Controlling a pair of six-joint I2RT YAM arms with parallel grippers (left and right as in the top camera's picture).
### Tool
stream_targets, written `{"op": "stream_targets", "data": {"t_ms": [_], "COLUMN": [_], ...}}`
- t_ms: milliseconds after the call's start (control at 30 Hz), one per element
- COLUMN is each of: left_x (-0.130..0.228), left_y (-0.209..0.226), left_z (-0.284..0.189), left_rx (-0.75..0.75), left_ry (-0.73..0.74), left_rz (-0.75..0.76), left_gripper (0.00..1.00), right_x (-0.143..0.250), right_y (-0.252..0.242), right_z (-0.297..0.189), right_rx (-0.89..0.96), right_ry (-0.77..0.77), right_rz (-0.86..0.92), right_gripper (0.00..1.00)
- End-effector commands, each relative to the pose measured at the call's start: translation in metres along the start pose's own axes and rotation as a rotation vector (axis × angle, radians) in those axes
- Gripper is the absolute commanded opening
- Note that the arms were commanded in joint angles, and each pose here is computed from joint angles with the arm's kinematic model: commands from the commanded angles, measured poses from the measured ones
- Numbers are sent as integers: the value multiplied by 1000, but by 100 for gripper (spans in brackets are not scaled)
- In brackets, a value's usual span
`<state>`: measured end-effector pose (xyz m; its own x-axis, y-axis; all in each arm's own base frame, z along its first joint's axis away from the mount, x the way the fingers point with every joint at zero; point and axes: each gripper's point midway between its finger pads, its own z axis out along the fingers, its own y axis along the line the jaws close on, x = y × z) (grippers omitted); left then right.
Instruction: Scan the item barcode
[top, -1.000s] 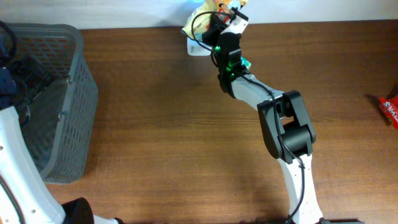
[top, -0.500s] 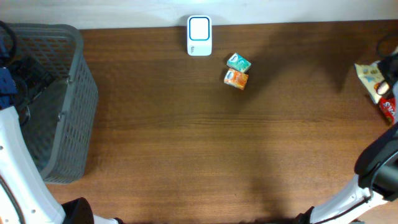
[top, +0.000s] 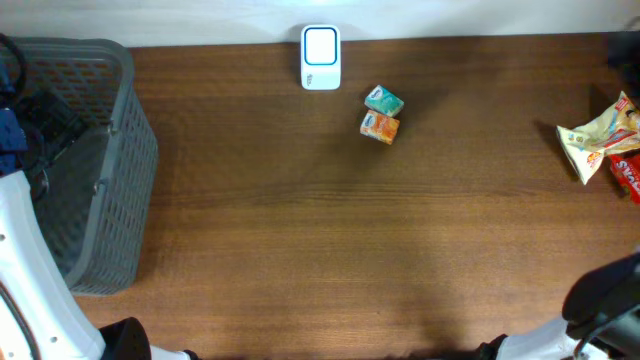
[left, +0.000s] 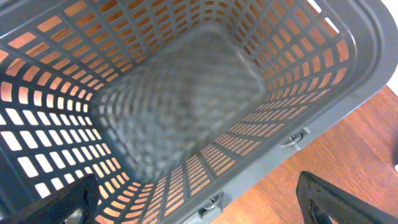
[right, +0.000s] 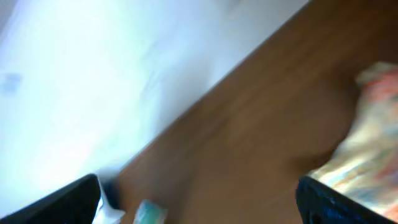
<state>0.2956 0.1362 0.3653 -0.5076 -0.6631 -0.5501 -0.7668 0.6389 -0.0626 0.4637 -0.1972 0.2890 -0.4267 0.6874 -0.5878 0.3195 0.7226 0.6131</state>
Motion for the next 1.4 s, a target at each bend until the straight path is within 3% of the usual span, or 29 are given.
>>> {"op": "stream_targets", "data": {"t_ms": [0,33,100,200,233,333,467,533,567,667,733,933,1000,1067,1133,1233,1300,1367], "left_x": [-1,-1,-1,-1,-1,-1,-1,-1,-1,-1,-1,-1,-1,-1,-1,-1,-1,-1], "left_y": [1,1,1,1,1,1,1,1,1,1,1,1,1,1,1,1,1,1], "left_z": [-2,-2,-2,-2,-2,-2,-2,-2,-2,-2,-2,-2,-2,-2,-2,-2,-2,-2], "left_rx": [-1,-1,-1,-1,-1,-1,-1,-1,-1,-1,-1,-1,-1,-1,-1,-1,-1,-1], "left_ry": [-7,-7,-7,-7,-7,-7,-7,-7,-7,-7,-7,-7,-7,-7,-7,-7,-7,-7], "left_rz": [-12,-12,-12,-12,-12,-12,-12,-12,-12,-12,-12,-12,-12,-12,-12,-12,-12,-12], "left_gripper": [99,99,99,99,99,99,99,99,99,99,99,99,99,99,99,99,99,99], "right_x": [117,162,243,311,331,364,387,369,347,314,325,364,372,371,355,297,255,243], "right_y": [69,88,93,85,82,80,98,116,114,110,111,85,79,80,104,185,225,251], "right_z": [67,92,149,203,213,208,152,128,134,163,179,205,211,209,196,162,159,167], "right_rx": [-224,-269,-181,-153,-154,-143,-193,-235,-163,-72,-118,-133,-131,-133,-171,-228,-67,85], "right_ry": [349,447,579,649,681,775,981,950,850,666,667,765,778,777,737,515,228,2], "right_rz": [-297,-423,-535,-615,-614,-601,-445,-528,-612,-722,-713,-651,-647,-647,-652,-767,-970,-1177], "right_gripper": [87,84,80,80,73,67,64,69,73,69,53,47,34,4,4,4,4,4]}}
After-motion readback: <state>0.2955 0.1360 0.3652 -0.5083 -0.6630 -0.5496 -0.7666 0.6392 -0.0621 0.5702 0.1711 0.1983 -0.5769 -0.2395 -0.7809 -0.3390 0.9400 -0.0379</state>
